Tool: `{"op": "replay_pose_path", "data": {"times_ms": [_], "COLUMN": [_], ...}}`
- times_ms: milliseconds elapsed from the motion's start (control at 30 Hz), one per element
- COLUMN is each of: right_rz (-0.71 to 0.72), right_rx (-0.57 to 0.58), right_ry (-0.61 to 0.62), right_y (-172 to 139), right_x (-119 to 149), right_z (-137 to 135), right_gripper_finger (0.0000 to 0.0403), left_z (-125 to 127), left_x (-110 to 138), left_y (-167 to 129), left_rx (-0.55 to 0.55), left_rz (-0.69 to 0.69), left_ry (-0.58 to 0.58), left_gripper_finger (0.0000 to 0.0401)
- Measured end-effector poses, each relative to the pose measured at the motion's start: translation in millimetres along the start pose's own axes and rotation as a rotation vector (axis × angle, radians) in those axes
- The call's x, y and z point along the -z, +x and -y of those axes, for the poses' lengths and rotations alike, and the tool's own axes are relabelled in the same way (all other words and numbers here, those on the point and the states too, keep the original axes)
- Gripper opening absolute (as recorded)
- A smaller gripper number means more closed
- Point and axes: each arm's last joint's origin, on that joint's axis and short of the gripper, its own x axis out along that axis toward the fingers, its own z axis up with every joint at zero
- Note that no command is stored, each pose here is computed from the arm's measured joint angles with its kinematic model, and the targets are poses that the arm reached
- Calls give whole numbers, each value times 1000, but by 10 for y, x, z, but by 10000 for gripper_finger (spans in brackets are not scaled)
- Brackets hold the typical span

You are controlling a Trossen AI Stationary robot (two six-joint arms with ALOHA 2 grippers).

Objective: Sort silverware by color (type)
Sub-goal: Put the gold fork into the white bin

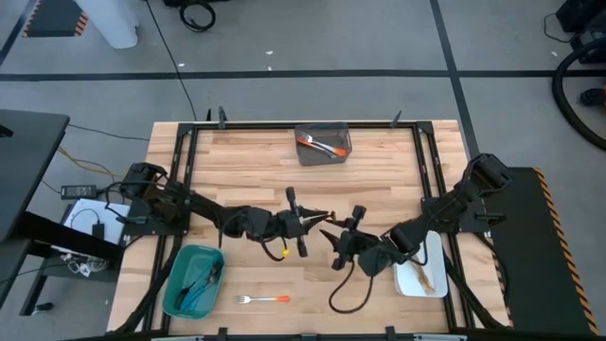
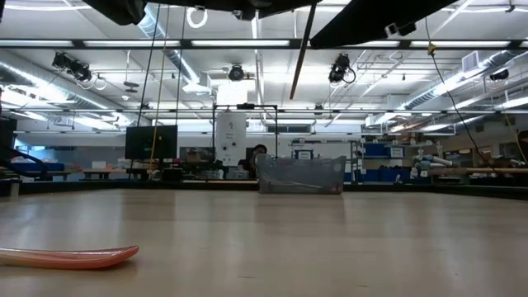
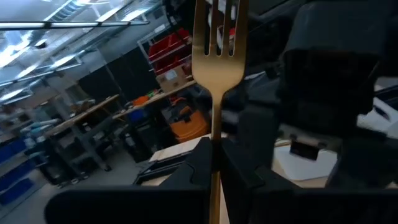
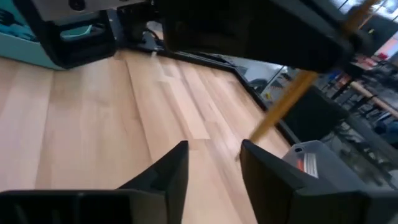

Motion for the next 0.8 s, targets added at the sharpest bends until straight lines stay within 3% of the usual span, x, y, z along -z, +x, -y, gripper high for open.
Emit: {"op": "replay_pose_path", "data": {"times_ms": [200,367,800], "right_rz": [-18,-11,32], "right_rx": [-77,-81,178], "right_ry": [43,77,96], "right_y": [157,239,250], "right_x": [-27,-54,-129], "right_z": [105,167,260], "right_gripper_finger": [197,215,200], "left_z": [-97,-135,-256], "left_x": [92,125,125], "left_y": [-1,-65,-108], "left_rx": [32,32,-75], "left_rz": [65,143,215], "left_ry": [-52,-72,-107], "left_gripper_finger": [23,23,23]}}
